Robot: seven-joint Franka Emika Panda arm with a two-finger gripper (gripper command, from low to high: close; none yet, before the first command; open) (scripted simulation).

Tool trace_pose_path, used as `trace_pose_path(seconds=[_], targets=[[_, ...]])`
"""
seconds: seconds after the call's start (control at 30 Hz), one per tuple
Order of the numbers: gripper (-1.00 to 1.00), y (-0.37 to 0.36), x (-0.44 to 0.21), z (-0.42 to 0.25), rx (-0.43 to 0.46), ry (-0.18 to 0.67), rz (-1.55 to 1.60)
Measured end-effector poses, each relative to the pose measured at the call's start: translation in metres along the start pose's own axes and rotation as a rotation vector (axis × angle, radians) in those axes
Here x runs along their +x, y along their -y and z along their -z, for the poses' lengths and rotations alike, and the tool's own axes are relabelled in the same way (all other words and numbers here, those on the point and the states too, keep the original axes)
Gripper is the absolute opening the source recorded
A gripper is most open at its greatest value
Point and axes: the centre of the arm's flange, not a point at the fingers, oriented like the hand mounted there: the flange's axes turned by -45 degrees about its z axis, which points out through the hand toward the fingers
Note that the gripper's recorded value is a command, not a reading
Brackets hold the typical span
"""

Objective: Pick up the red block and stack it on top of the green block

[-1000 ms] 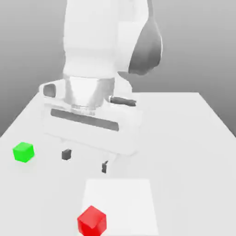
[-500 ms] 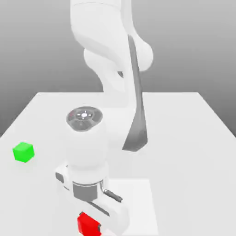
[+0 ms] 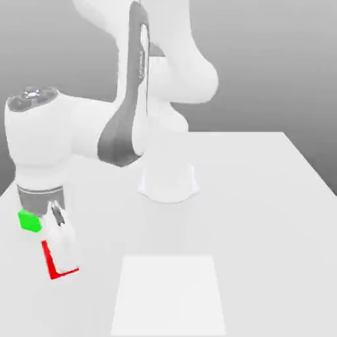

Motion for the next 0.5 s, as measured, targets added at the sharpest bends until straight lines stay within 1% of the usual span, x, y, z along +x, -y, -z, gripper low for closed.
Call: trace_pose_path(seconds=[0.1, 0.2, 0.27, 0.43, 0.47, 0.5], targets=[[-1.00, -0.097, 0.039, 0.004, 0.000, 0.009, -0.325], [-1.00, -0.163, 0.043, 0.007, 0.012, 0.023, -0.563], [-1.00, -0.182, 0.042, -0.002, 0.019, 0.030, -0.638], [-1.00, -0.184, 0.040, -0.050, 0.022, 0.032, -0.657], [1.00, -0.185, 0.039, -0.056, 0.021, 0.032, -0.658], [1.00, -0.185, 0.039, -0.056, 0.021, 0.032, -0.658]])
